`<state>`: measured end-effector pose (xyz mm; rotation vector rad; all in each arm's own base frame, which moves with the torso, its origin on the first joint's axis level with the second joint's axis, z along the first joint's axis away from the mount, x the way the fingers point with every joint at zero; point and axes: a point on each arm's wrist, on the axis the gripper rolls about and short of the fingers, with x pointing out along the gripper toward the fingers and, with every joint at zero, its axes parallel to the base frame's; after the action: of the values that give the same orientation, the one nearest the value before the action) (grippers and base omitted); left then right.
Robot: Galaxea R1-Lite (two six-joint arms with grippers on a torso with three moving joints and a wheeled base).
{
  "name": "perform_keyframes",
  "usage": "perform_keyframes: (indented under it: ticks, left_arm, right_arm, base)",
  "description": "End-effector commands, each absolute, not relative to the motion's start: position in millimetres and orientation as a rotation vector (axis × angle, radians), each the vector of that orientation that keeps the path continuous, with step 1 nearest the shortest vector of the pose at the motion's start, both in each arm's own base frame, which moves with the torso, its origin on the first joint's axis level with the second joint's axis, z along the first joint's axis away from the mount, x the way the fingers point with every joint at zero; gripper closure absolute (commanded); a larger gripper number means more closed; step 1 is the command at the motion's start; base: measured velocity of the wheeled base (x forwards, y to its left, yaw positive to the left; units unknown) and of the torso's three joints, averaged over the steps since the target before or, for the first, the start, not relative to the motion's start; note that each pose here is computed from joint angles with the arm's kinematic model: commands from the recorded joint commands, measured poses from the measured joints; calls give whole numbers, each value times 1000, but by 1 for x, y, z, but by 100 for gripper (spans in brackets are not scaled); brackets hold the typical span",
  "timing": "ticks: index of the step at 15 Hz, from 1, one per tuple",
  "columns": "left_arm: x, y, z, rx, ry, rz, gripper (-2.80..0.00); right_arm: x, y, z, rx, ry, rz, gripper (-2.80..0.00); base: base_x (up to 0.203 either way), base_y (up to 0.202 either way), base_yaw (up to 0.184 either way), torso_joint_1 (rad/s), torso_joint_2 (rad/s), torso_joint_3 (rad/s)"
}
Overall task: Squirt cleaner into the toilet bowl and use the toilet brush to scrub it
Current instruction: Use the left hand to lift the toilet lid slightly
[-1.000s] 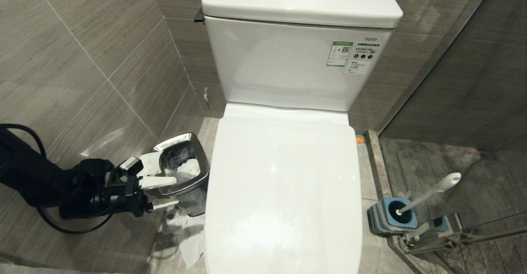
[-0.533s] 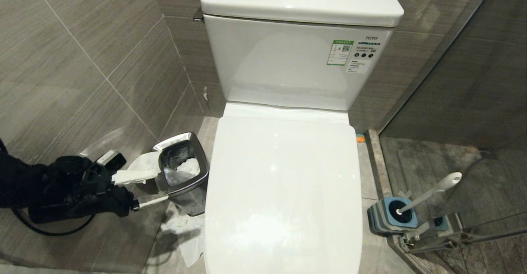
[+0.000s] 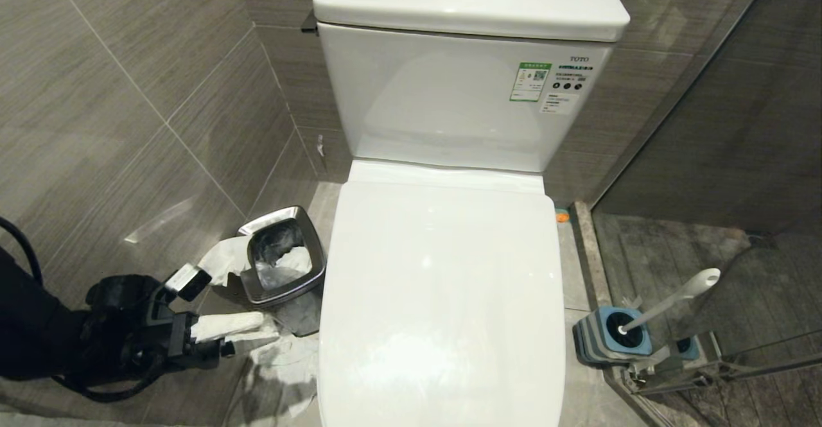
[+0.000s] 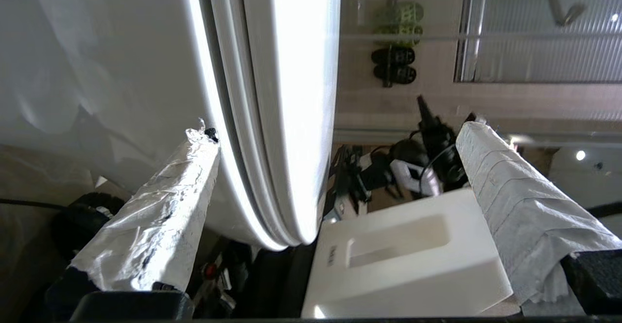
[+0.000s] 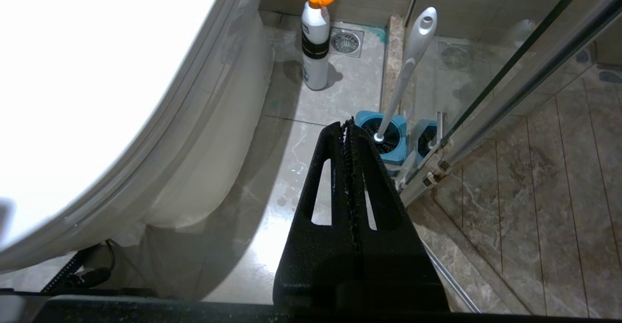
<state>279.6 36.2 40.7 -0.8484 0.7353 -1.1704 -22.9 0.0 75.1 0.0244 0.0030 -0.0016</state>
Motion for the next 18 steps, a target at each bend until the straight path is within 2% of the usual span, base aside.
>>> perform_keyframes:
  ticks: [1, 10, 18]
  left_arm:
    - [266, 35, 34, -851, 727, -1171, -280]
    - [227, 17, 37, -853, 790, -1171, -280]
    - [234, -5, 19, -760, 773, -1284, -280]
  right_arm:
    - [-23, 0, 75, 25, 5, -2, 0]
    - [-23, 0, 75, 25, 5, -2, 0]
    - [-23, 0, 75, 25, 3, -2, 0]
  base:
    - [0, 0, 0, 0, 0, 0]
    - [0, 0, 0, 0, 0, 0]
    - [0, 0, 0, 0, 0, 0]
